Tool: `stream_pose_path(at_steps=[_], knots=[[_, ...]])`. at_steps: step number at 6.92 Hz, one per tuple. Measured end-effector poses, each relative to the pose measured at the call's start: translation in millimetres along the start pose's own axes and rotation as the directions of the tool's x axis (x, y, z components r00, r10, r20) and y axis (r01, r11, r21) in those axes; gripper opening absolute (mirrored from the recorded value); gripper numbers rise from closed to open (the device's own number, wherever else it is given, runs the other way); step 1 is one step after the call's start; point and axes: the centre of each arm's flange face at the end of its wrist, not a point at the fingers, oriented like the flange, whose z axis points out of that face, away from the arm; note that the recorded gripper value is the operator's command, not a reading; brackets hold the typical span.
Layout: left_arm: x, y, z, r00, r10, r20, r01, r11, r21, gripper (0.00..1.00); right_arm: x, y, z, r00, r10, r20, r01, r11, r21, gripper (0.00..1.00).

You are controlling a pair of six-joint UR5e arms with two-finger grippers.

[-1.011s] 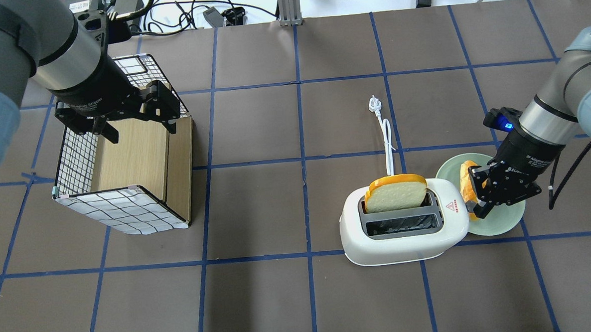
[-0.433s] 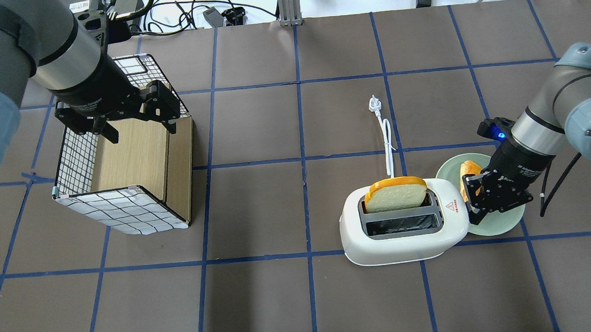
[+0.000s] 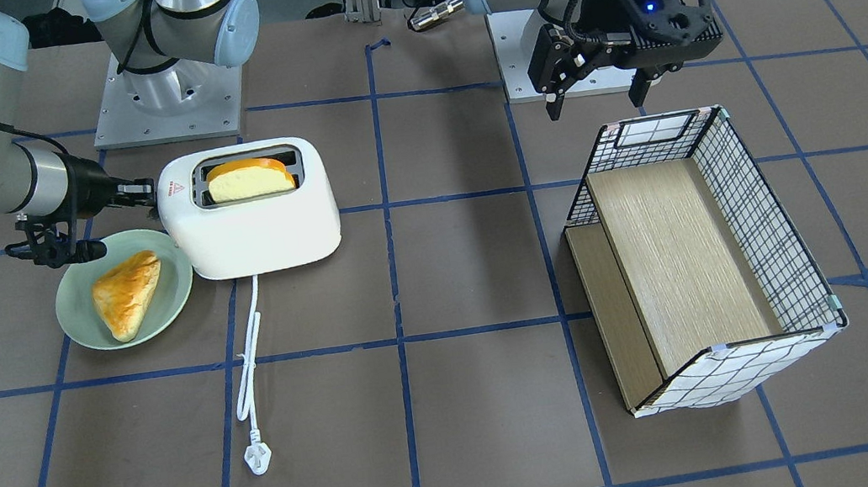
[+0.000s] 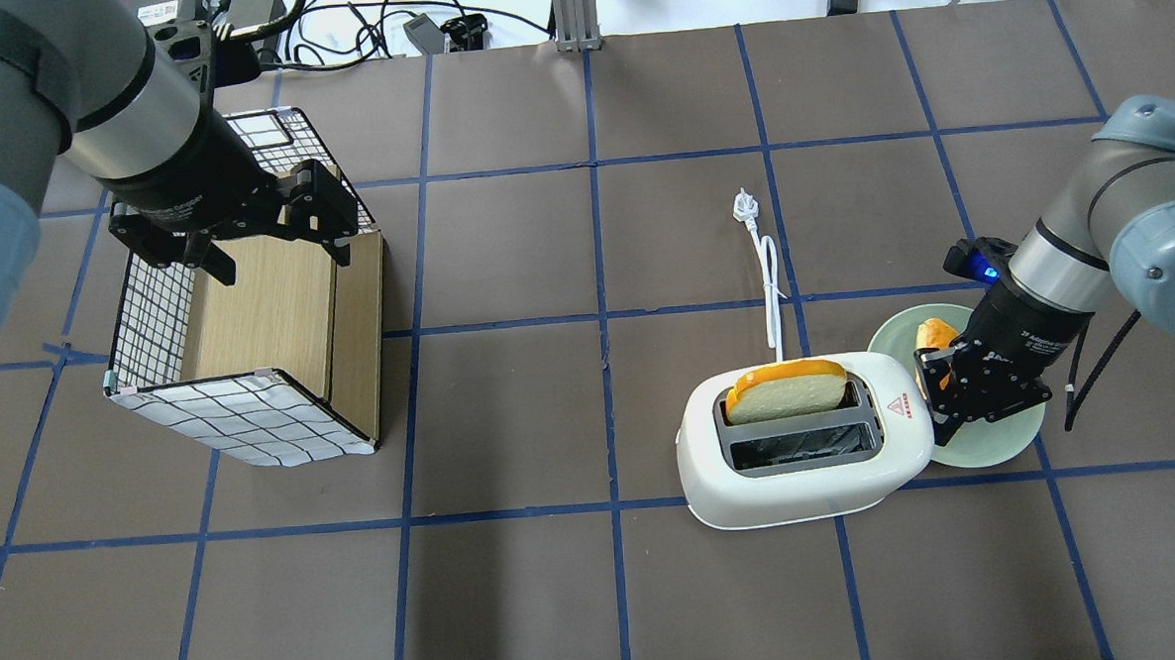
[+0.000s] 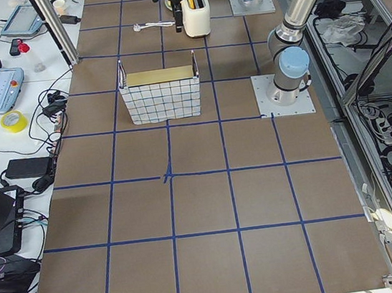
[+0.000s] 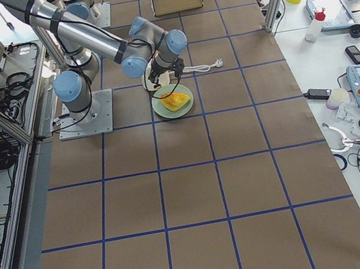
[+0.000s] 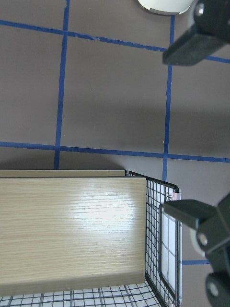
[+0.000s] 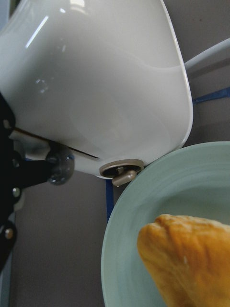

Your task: Press toaster with right arm

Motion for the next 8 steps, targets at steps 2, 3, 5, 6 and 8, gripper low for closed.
stream_pose_path(at_steps=[2, 3, 5, 6, 8], knots=[[0.0, -0.1, 0.1, 1.000, 0.000, 0.000, 0.000, 1.000, 0.000, 1.00, 1.1, -3.7, 1.7, 1.000, 0.001, 0.000, -0.001, 1.000, 0.002, 0.00], [0.0, -0.2, 0.2, 1.000, 0.000, 0.000, 0.000, 1.000, 0.000, 1.00, 0.9, -3.6, -1.0, 1.000, 0.003, -0.003, -0.003, 1.000, 0.006, 0.00], [0.0, -0.2, 0.2, 1.000, 0.000, 0.000, 0.000, 1.000, 0.000, 1.00, -1.0, 3.7, -17.2, 1.000, 0.013, -0.010, -0.013, 1.000, 0.015, 0.11], [0.0, -0.2, 0.2, 1.000, 0.000, 0.000, 0.000, 1.000, 0.000, 1.00, -4.0, 10.7, -29.9, 1.000, 0.016, -0.011, -0.016, 1.000, 0.005, 0.62], [0.0, -0.2, 0.2, 1.000, 0.000, 0.000, 0.000, 1.000, 0.000, 1.00, -9.4, 18.5, -67.9, 0.999, 0.014, -0.031, -0.014, 1.000, 0.016, 1.00]])
